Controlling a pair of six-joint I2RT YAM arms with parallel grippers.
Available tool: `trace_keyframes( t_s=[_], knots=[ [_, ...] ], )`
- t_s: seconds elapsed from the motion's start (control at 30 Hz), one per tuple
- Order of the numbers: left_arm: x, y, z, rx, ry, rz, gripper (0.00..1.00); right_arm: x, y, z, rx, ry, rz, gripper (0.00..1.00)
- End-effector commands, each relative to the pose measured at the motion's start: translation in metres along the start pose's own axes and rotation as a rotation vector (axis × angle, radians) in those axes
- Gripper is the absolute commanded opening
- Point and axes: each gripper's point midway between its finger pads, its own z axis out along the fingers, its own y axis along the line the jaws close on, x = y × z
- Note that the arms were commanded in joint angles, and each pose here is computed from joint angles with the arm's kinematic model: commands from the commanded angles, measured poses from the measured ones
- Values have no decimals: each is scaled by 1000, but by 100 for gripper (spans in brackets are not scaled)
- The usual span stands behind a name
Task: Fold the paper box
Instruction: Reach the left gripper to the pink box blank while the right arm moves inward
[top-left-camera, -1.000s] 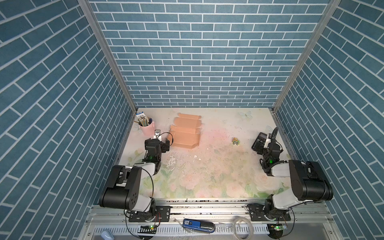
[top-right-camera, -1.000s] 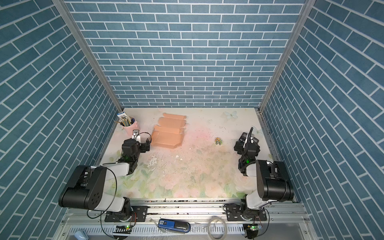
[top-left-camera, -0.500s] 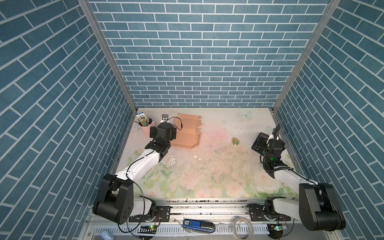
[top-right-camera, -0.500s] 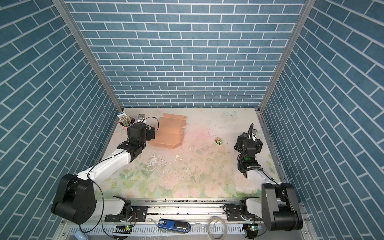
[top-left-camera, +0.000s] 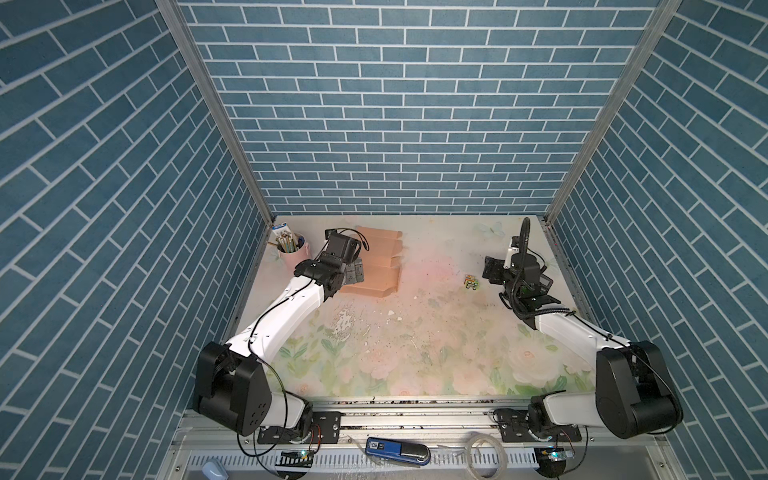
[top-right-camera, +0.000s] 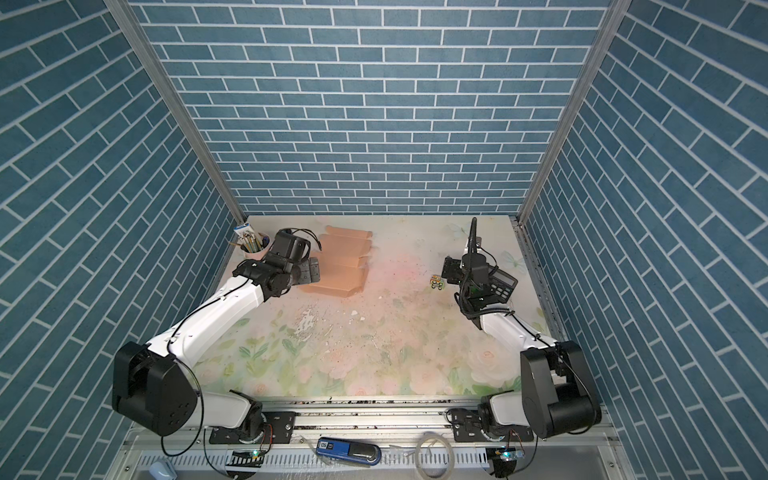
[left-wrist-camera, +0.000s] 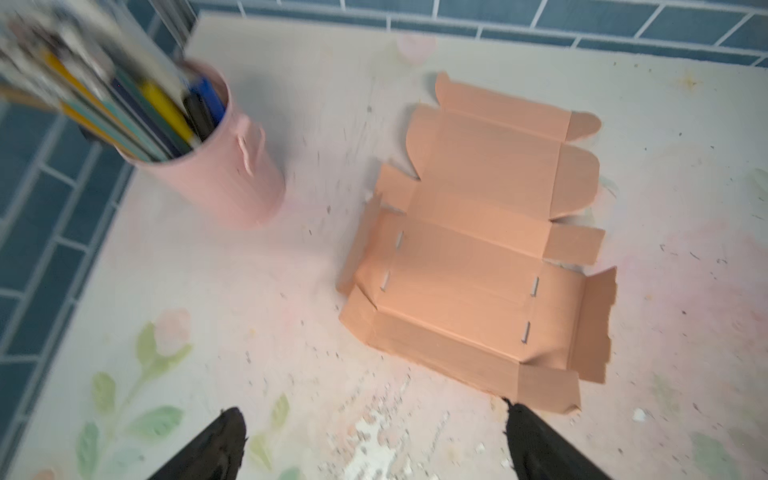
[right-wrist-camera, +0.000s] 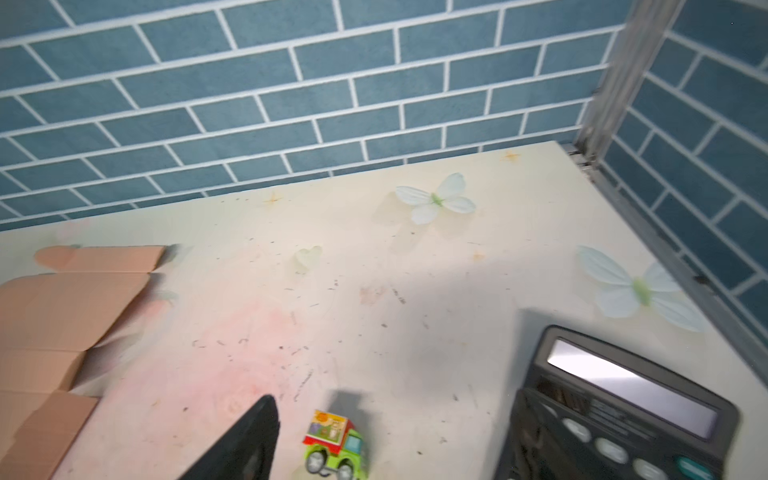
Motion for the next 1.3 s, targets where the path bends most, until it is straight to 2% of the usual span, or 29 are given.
trace_keyframes(
  t_s=[0.0, 0.07, 0.13, 0.33, 0.4, 0.57, 0.8, 0.9, 0.97, 1.07, 1.27],
  knots=[
    [53, -9, -2, 75, 211, -246, 100, 8, 35, 6, -109, 56, 41, 87],
    [69, -15, 2, 119, 239, -360, 99, 11, 49, 9, -143, 66, 38, 86],
    [79, -18, 5, 145, 239, -449, 95, 16, 60, 12, -168, 79, 26, 86],
    [84, -21, 13, 167, 213, -615, 91, 29, 78, 14, -213, 98, 15, 84],
    [85, -23, 20, 185, 201, -679, 84, 30, 83, 15, -228, 94, 13, 84],
    [82, -32, 35, 245, 171, -797, 78, 31, 94, 14, -269, 82, 8, 84],
    [65, -46, 51, 343, 100, -913, 68, 33, 106, 11, -322, 77, 3, 84],
    [78, -46, 66, 326, 135, -934, 67, 30, 118, 5, -391, 65, -12, 84],
    [82, -49, 74, 328, 157, -948, 61, 25, 125, -1, -424, 44, -35, 84],
    [86, -51, 84, 320, 176, -965, 59, 22, 140, -12, -505, 22, -65, 84],
    [92, -45, 103, 299, 166, -985, 50, 16, 154, -31, -581, -31, -117, 84]
  ],
)
